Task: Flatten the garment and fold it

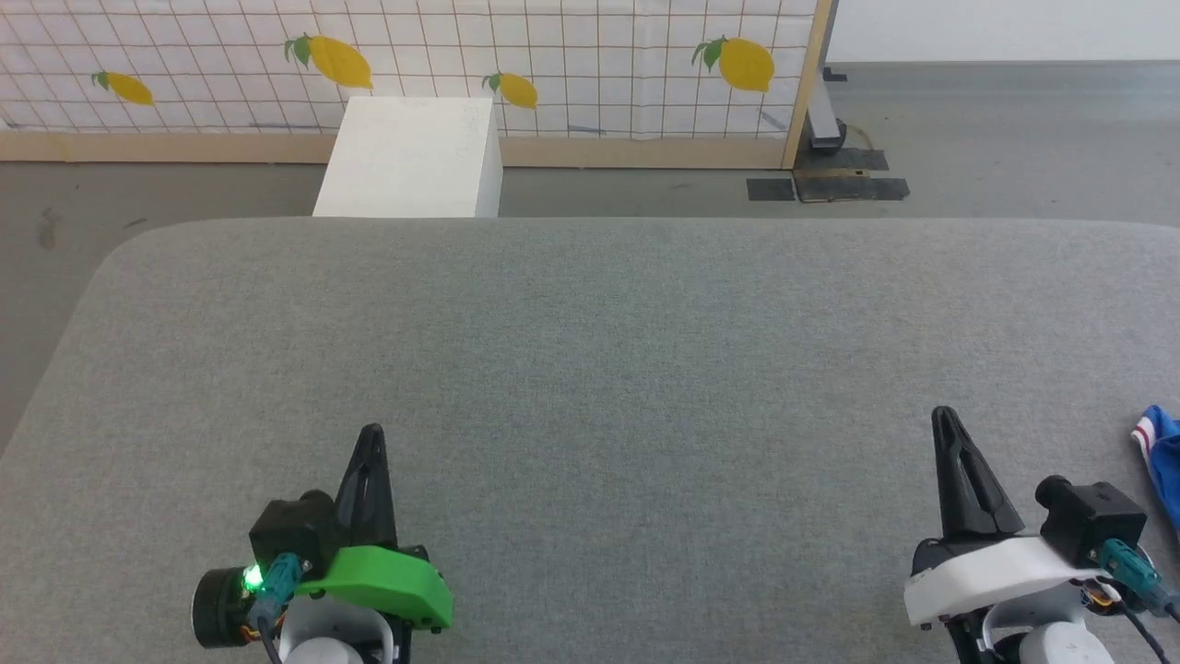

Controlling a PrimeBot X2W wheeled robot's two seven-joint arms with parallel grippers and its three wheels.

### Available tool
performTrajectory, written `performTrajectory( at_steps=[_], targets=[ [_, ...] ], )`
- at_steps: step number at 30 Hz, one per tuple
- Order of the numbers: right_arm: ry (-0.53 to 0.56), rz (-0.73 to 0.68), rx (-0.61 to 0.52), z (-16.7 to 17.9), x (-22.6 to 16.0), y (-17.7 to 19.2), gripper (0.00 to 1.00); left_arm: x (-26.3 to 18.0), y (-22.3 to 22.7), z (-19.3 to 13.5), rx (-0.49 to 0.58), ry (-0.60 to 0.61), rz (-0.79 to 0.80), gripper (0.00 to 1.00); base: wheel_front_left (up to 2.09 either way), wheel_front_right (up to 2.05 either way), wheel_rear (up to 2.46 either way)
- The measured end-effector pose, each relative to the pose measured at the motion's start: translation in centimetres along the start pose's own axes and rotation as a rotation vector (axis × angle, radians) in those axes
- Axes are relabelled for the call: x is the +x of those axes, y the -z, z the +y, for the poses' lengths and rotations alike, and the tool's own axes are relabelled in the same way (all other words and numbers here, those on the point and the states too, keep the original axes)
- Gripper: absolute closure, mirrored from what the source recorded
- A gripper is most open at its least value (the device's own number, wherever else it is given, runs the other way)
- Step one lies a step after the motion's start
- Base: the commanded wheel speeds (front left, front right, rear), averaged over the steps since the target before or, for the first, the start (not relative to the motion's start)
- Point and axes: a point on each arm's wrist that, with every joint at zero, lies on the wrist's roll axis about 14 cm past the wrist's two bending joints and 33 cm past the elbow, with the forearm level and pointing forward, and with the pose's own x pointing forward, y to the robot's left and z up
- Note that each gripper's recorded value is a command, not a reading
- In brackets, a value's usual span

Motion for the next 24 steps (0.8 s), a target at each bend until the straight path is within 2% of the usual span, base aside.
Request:
performTrajectory(
  at_steps=[24],
  targets=[
    [-0.016,0.008,-0.04,0.36,0.07,-0.7,1.0,0.26,-0.64,-0.09,0.033,0.016,0.004,1.0,0.0,0.0,0.0]
  ],
)
